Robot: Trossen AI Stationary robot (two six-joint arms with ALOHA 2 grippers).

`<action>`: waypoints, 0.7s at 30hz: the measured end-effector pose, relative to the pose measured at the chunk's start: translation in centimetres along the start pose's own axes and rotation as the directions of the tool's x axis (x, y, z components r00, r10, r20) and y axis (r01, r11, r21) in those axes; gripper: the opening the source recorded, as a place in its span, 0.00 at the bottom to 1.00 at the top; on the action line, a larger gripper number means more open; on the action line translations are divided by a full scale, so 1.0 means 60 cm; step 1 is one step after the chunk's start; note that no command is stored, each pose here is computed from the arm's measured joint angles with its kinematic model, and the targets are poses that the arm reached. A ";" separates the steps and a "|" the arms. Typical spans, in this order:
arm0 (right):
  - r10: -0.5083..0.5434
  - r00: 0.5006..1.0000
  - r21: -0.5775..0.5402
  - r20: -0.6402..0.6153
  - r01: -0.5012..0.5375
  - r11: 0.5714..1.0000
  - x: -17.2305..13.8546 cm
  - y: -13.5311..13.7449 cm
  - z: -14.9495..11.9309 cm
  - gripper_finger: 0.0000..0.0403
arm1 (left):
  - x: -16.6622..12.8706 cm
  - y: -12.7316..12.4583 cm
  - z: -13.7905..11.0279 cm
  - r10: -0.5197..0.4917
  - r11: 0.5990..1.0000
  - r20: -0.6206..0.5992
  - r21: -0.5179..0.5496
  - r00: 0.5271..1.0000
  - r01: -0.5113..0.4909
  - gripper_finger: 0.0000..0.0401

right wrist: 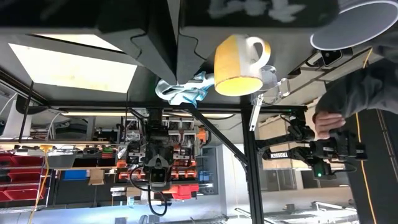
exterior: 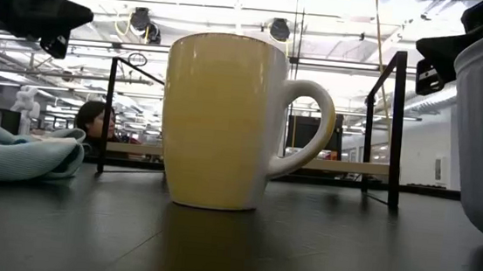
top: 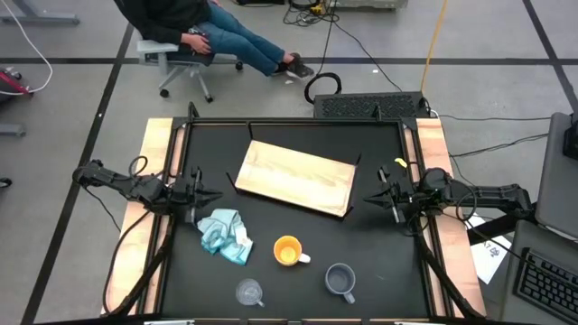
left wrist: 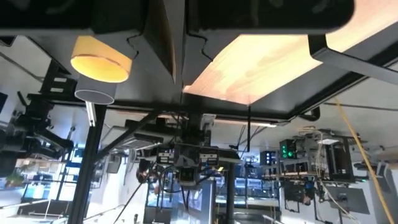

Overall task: Stack small to large cups/mugs on shelf
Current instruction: Put the transparent mug on the shelf

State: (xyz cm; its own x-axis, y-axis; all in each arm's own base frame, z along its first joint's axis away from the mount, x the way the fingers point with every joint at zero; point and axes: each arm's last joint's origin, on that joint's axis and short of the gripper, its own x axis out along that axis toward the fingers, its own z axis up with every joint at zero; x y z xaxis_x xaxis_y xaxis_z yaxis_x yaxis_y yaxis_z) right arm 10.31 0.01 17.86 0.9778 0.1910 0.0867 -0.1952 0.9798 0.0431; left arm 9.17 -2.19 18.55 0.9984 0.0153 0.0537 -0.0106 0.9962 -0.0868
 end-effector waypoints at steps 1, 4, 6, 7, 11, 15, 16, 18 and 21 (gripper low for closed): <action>0.000 1.000 0.000 0.000 0.000 1.000 0.000 0.000 0.000 0.00 | 0.000 0.000 0.000 -0.002 1.000 -0.001 -0.007 1.000 0.002 0.08; 0.000 1.000 0.000 0.000 0.000 1.000 0.000 0.000 0.000 0.00 | 0.000 -0.001 -0.001 -0.025 0.999 -0.005 -0.023 1.000 0.025 0.08; 0.000 1.000 -0.003 0.000 0.000 1.000 0.000 0.000 0.000 0.00 | 0.000 -0.001 0.001 -0.026 0.999 0.006 -0.028 1.000 0.026 0.08; 0.000 1.000 -0.003 0.001 0.000 1.000 0.000 0.000 0.000 0.00 | 0.000 -0.001 0.002 -0.027 0.999 0.012 -0.028 1.000 0.027 0.08; 0.000 1.000 -0.004 0.004 0.000 1.000 0.000 0.000 0.001 0.00 | 0.000 -0.002 0.009 -0.029 0.999 0.053 -0.034 0.998 0.031 0.08; 0.000 1.000 -0.004 0.004 0.000 1.000 0.000 0.000 0.001 0.00 | -0.001 -0.002 0.019 -0.037 0.999 0.110 0.003 0.993 0.037 0.08; 0.000 1.000 -0.004 0.004 0.000 1.000 0.000 0.000 0.001 0.00 | -0.001 -0.003 0.021 -0.048 0.999 0.121 0.027 0.991 0.045 0.08; 0.000 1.000 -0.005 0.004 0.000 1.000 0.000 0.000 0.001 0.00 | -0.002 -0.004 0.022 -0.068 0.995 0.128 0.083 0.989 0.058 0.06; 0.000 1.000 -0.005 0.007 0.000 1.000 0.000 0.000 0.001 0.00 | -0.002 -0.004 0.023 -0.074 0.988 0.125 0.146 0.989 0.055 0.01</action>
State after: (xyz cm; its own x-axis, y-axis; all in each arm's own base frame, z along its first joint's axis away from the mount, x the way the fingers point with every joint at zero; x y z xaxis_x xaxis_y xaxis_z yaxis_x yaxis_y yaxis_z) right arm 10.31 0.00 17.92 0.9772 0.1907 0.0933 -0.1948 0.9801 0.0380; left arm 8.98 -2.32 19.97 0.9817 -0.0478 0.1841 0.0368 0.9974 0.0627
